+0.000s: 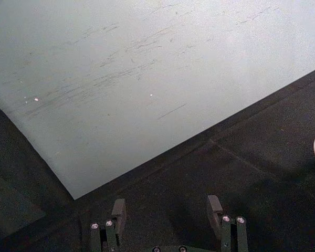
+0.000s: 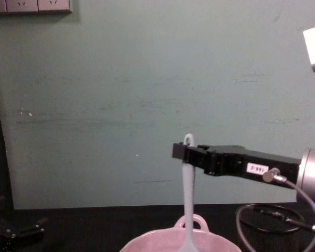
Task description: Use the one hand to pick up the spoon and stir the clear water in the bowl.
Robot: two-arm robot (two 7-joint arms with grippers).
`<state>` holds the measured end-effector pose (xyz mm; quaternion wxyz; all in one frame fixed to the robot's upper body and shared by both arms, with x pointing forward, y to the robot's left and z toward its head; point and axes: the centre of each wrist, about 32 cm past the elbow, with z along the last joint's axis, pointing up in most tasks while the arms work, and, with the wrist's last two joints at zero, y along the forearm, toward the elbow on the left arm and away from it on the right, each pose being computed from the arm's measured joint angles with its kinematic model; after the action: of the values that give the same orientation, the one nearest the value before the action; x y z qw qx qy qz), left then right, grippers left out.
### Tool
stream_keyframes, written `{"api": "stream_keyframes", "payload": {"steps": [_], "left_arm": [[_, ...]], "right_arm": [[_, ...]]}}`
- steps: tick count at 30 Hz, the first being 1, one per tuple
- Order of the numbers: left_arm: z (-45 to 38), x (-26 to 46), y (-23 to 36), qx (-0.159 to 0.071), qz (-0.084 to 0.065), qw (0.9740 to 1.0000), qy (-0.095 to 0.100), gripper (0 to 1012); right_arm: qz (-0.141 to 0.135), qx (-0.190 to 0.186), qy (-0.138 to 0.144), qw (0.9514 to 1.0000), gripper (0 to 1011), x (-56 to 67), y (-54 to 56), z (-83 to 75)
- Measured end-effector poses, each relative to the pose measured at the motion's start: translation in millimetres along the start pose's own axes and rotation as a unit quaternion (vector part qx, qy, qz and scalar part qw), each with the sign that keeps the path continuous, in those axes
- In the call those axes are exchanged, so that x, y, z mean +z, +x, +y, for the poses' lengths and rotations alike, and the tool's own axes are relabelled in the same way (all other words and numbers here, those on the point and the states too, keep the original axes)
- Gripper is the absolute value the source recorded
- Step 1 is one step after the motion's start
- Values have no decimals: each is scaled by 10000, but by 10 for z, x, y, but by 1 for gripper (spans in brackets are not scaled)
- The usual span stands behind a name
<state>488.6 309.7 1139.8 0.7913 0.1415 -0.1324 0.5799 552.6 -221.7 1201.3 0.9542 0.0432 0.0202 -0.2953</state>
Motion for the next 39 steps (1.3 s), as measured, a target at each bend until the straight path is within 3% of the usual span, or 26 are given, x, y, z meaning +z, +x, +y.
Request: {"api": "stream_keyframes", "payload": {"steps": [5,11,22,30,39], "left_arm": [[0,0,0,0,0,10000,0,1011],[0,0,0,0,0,10000,0,1011],[0,0,0,0,0,10000,0,1011],[0,0,0,0,0,10000,0,1011],[0,0,0,0,0,10000,0,1011]], "right_arm": [[120,220,-67,9997,110,-42,-103,79],[169,395,-30,9991,110,-57,-149,233],[110,338,87,9993,110,-49,3,453],[11,102,66,9999,110,-15,129,391],[-63,-234,67,9997,110,23,189,128]]}}
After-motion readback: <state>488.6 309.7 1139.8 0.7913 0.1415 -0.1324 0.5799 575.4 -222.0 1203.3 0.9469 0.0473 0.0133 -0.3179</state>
